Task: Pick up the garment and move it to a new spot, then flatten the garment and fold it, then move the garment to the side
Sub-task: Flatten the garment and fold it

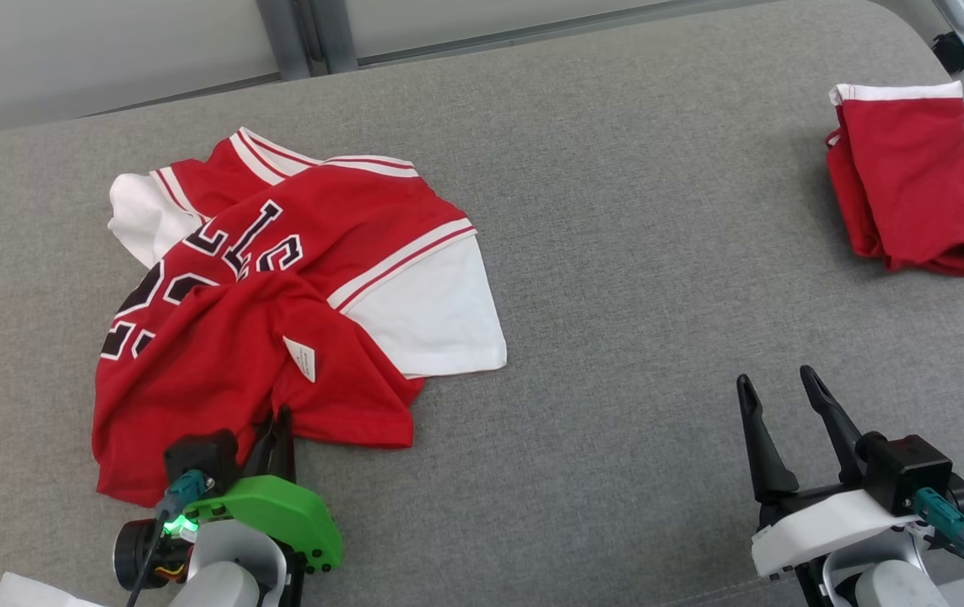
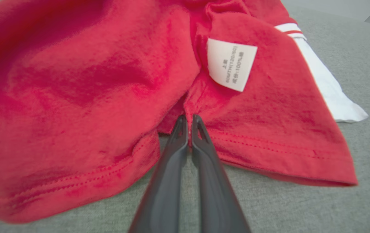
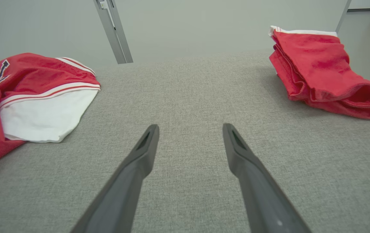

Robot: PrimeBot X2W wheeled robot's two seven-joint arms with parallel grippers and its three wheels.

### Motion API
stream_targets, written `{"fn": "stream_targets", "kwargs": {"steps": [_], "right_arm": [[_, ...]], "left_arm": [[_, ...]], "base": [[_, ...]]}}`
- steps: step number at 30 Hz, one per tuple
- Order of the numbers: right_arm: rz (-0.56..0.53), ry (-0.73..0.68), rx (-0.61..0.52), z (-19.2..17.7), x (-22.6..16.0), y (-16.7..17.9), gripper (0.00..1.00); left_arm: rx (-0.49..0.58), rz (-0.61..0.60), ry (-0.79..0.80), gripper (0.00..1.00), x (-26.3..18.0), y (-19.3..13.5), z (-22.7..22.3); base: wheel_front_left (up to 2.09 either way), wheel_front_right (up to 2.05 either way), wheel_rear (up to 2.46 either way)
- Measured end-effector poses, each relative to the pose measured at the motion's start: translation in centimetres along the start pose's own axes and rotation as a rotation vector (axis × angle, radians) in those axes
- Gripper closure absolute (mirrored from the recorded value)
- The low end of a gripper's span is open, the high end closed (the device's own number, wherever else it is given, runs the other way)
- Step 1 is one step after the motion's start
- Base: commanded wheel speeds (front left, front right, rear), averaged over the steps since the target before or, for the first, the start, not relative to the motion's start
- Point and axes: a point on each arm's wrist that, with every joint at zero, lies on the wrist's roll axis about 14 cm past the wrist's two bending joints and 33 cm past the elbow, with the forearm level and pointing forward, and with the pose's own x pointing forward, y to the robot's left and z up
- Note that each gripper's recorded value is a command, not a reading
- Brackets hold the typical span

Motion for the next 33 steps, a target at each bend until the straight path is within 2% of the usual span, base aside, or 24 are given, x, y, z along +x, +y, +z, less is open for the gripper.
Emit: {"fn": "stream_targets", "kwargs": {"steps": [8, 14, 19, 22, 27, 33], "right_arm": [[0.001, -0.009, 0.004, 0.2, -0.2, 0.1, 0.0], [0.018, -0.002, 0.008, -0.1, -0.7, 0.7, 0.0], [0.061, -0.01, 0.008, 0.1, -0.5, 2.1, 0.0], [0.093, -0.021, 0.009, 0.4, -0.3, 3.1, 0.0], [0.13, -0.029, 0.012, 0.7, -0.3, 4.4, 0.0], [0.164, -0.033, 0.014, 0.8, -0.1, 5.5, 0.0]], "left_arm": [[-0.017, -0.025, -0.048, 1.0, -0.6, -0.7, 1.6], [-0.093, -0.049, -0.089, 1.0, -4.1, -0.8, 3.6], [-0.125, 0.032, -0.165, 1.0, -7.5, 2.1, 6.2], [-0.135, 0.12, -0.185, 1.0, -9.5, 4.9, 6.8], [-0.13, 0.283, -0.108, 1.0, -12.8, 9.7, 4.0], [-0.18, 0.417, -0.092, 1.0, -15.3, 13.3, 2.1]], "base": [[0.0, 0.0, 0.0], [0.0, 0.0, 0.0], [0.0, 0.0, 0.0], [0.0, 0.0, 0.0], [0.0, 0.0, 0.0], [0.0, 0.0, 0.0]]}}
